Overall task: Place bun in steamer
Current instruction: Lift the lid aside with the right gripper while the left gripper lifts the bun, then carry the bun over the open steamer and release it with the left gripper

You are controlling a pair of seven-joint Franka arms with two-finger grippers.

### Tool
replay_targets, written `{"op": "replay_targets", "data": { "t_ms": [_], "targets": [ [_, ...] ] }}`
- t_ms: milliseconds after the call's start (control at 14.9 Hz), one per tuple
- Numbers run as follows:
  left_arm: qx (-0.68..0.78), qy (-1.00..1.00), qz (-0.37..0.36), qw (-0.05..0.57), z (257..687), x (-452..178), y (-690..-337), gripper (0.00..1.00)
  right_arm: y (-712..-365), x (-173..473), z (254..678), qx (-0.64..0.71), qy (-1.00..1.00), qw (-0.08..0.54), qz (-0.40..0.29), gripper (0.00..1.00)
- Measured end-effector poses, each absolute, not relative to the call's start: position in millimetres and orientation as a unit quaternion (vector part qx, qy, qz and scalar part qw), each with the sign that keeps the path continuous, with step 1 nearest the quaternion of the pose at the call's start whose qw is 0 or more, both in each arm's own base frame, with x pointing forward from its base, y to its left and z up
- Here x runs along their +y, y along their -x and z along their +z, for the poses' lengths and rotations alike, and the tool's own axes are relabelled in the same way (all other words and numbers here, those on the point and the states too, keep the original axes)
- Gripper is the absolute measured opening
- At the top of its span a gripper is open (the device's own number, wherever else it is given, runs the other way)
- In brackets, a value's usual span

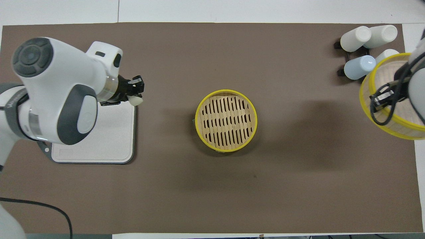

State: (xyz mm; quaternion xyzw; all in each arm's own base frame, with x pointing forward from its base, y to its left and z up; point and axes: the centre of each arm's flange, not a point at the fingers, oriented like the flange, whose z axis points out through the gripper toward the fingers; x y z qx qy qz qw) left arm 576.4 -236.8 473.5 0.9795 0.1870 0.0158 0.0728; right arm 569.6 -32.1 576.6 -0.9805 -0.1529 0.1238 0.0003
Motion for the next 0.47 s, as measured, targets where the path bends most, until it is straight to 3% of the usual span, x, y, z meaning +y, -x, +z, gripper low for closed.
{"op": "replay_targets", "data": {
  "t_ms": [201, 470],
  "targets": [
    [0.181, -0.979, 0.029, 0.089, 445.4, -335.3, -552.1, 0.27, -553.3, -104.3, 572.0, -0.174, 0.978, 0.009, 0.118, 0.09],
    [0.141, -0.986, 0.035, 0.085, 357.7, -434.7, -512.8, 0.27, -554.3, -111.6, 557.4, -0.194, 0.974, 0.004, 0.115, 0.09]
  ]
}}
